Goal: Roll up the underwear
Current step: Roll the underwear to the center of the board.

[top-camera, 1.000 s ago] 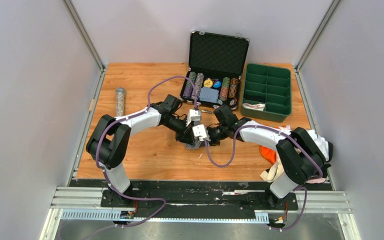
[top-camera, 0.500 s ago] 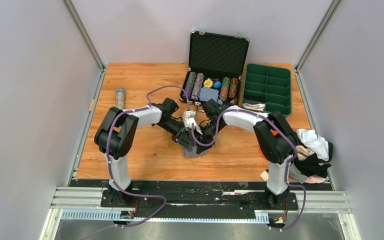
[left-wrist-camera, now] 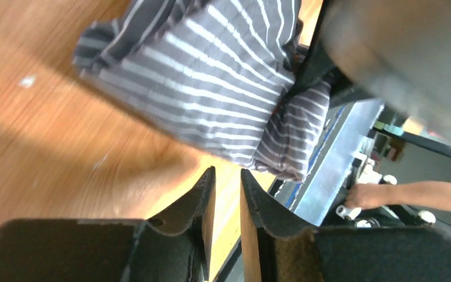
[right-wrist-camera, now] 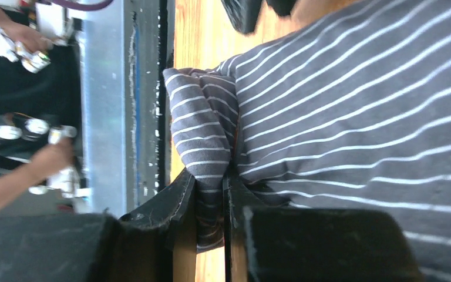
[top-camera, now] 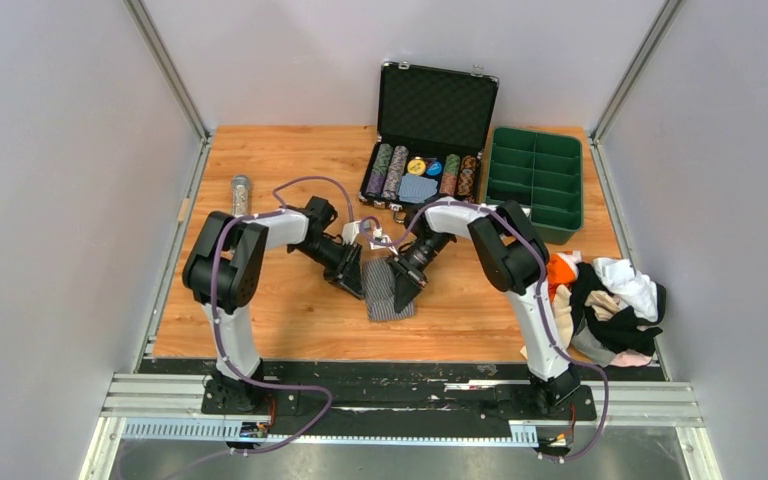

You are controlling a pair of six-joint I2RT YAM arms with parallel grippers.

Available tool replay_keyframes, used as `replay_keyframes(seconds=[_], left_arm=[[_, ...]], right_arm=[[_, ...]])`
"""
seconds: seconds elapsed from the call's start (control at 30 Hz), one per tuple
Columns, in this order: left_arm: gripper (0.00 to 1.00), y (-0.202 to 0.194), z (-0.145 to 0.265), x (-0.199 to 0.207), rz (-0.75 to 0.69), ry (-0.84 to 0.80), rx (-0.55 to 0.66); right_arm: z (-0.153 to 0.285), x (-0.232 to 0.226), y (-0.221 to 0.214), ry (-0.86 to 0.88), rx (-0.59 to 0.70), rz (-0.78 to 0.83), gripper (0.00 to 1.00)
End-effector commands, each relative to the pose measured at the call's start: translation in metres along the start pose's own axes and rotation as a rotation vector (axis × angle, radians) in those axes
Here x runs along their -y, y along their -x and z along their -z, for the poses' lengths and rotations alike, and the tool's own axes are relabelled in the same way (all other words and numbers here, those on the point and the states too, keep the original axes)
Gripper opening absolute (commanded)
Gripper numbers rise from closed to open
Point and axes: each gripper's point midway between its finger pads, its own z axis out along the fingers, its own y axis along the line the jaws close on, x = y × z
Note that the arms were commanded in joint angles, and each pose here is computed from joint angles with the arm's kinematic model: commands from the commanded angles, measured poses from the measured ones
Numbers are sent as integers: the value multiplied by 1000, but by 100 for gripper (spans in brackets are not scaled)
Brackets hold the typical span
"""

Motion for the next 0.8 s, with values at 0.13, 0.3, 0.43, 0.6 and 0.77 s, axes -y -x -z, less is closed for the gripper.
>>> replay_keyframes(seconds=[0.13, 0.3, 0.43, 0.6, 0.77], left_arm=[[38, 45, 66, 41, -586, 274, 374], [49, 20, 53, 85, -1241, 413, 406], [56, -11, 19, 90, -1706, 397, 334], [57, -22, -6, 87, -1982, 342, 273], [57, -23, -21, 78, -2074, 322, 223]], right_arm=[[-17, 34, -50, 20, -144, -390, 0], [-22, 45, -58, 38, -132, -518, 0], [-23, 55, -61, 46, -118, -603, 0], [-29, 65, -68, 74, -144, -698, 0], [-31, 67, -70, 85, -150, -718, 0]])
